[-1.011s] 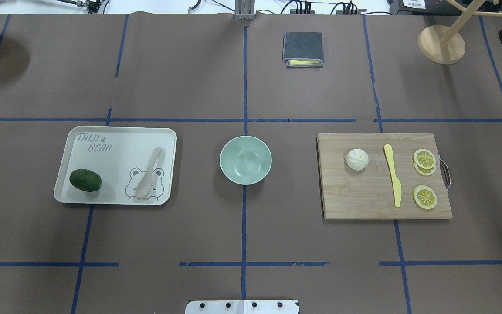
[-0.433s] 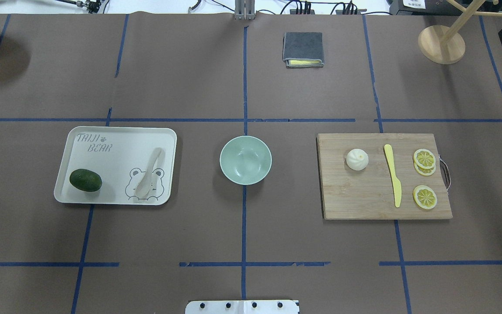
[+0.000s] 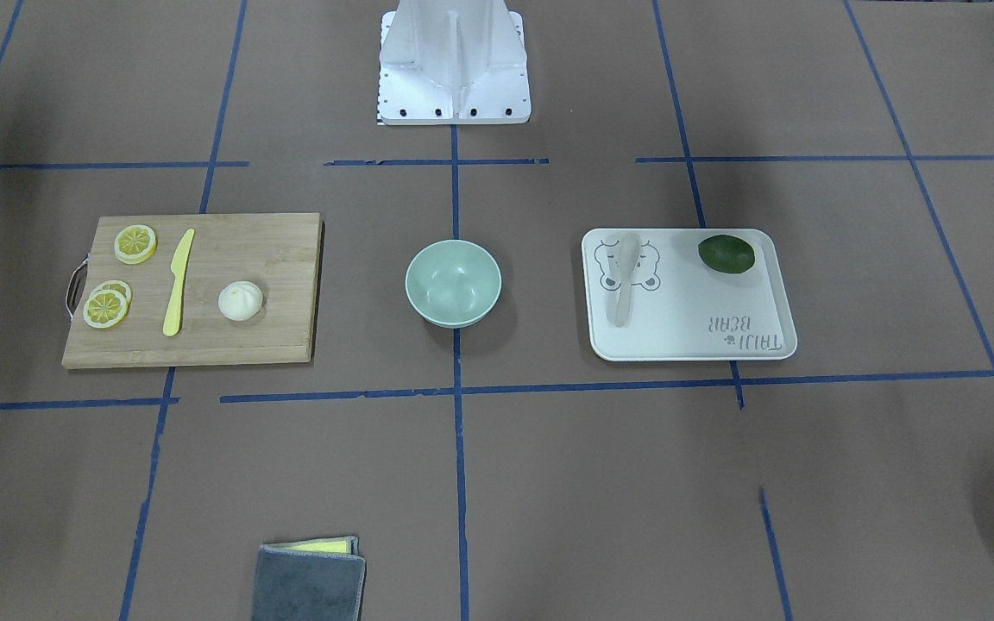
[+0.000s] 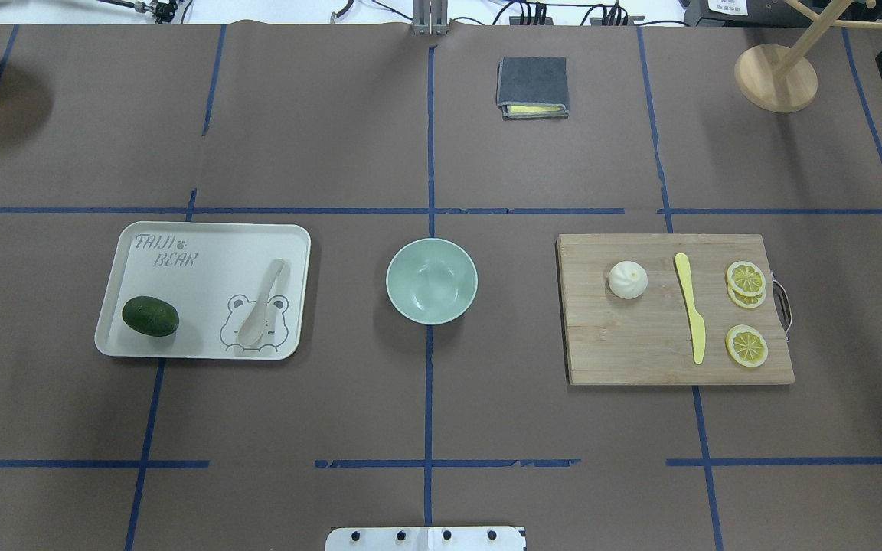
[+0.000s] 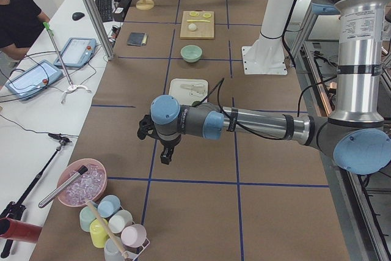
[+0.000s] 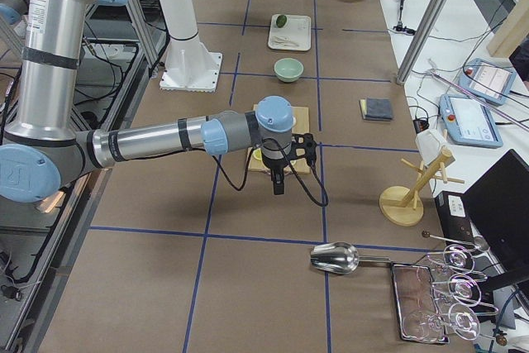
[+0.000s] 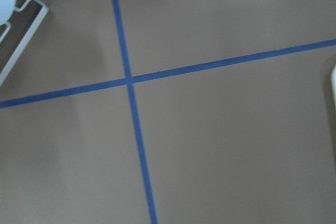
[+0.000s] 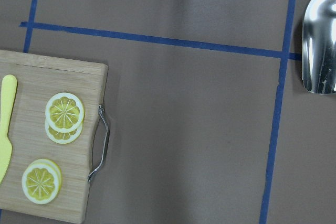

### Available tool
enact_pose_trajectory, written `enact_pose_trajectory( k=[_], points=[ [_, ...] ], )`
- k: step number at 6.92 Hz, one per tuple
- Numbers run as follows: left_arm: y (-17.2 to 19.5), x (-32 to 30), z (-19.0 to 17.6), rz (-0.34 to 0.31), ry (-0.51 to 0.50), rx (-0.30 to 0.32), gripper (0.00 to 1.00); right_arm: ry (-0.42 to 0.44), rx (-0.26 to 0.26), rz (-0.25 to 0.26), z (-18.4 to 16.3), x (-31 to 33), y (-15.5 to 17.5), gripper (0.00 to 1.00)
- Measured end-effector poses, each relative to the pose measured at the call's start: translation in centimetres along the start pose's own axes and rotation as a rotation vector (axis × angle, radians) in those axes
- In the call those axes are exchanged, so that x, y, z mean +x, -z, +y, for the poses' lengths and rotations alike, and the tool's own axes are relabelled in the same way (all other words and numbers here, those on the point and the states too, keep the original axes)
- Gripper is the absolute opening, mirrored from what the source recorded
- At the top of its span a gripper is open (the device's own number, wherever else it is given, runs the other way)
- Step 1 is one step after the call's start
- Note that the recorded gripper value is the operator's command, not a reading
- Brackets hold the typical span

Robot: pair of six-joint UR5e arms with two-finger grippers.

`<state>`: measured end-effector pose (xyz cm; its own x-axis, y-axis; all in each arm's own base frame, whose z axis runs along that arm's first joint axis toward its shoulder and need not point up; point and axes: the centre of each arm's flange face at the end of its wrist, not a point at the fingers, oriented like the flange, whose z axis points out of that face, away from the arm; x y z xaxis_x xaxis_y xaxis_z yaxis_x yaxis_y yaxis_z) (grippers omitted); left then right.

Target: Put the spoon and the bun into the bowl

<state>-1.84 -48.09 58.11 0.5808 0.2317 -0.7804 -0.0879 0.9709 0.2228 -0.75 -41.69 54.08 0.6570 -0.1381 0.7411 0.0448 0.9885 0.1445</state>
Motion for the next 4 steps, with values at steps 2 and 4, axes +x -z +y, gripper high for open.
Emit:
enact_pose_trajectory(
  k=[2, 4],
  points=[
    [-2.4, 5.8, -2.3, 0.082, -0.041, 0.025, 1.0, 0.034, 0.006, -0.021, -0.1, -0.7, -0.4, 1.0],
    [-5.9, 13.7, -4.0, 0.133, -0.033, 0.082, 1.0, 0.06, 0.004, -0.039, -0.2, -1.5, -0.7, 1.0]
  ],
)
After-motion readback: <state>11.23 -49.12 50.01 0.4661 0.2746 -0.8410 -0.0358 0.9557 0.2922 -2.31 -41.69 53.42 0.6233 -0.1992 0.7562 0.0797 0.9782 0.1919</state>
